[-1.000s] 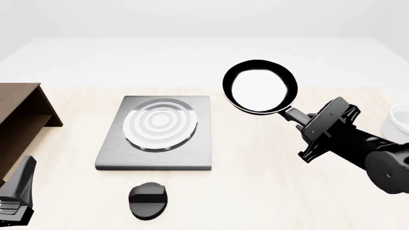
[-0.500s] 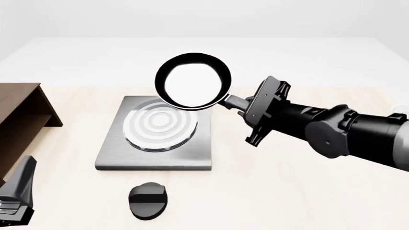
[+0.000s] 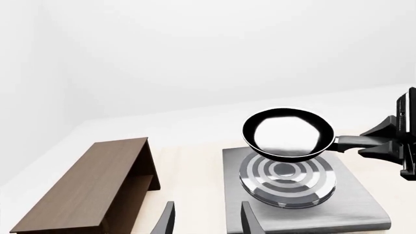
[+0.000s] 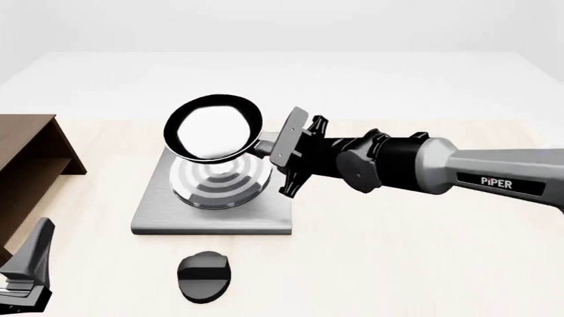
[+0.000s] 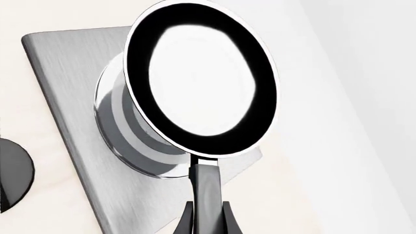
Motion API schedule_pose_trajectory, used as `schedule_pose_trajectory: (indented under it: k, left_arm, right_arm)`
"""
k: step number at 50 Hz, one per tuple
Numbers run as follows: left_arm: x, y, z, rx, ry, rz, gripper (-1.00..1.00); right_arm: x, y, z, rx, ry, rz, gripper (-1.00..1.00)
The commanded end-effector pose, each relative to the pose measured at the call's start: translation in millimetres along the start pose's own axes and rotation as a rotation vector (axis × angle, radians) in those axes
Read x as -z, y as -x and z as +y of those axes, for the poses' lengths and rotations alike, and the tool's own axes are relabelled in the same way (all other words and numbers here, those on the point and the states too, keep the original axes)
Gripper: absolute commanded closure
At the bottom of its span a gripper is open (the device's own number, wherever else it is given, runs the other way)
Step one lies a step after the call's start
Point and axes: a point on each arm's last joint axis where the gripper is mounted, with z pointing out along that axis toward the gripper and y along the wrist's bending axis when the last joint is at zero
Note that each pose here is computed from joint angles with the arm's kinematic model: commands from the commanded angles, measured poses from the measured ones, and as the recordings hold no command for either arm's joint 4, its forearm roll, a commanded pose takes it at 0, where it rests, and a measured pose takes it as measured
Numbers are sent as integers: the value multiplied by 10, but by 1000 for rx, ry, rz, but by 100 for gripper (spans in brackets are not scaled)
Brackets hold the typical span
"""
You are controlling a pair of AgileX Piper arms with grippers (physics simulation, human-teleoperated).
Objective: Turn on the stove and put the frying pan on it.
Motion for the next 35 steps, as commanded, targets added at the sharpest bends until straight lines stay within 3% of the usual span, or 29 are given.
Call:
schedule_pose_trajectory:
  k: [1, 9, 17, 34, 35]
  left_arm:
    - [-1, -10, 0, 3, 1, 5, -100]
    - [0, -2, 0, 6, 0, 1, -100]
    - [1, 9, 1, 18, 1, -3, -100]
    - [2, 15, 4, 20, 3, -2, -100]
    - [2, 14, 3, 21, 2, -2, -100]
  right_arm:
    - [-254, 149, -64, -188, 13, 1, 100]
    - [-346, -7, 94, -189, 43, 39, 100]
    - [-337, -167, 117, -181, 37, 58, 100]
    - [-374, -453, 252, -125, 50, 97, 100]
    - [-363, -497, 286, -87, 44, 87, 100]
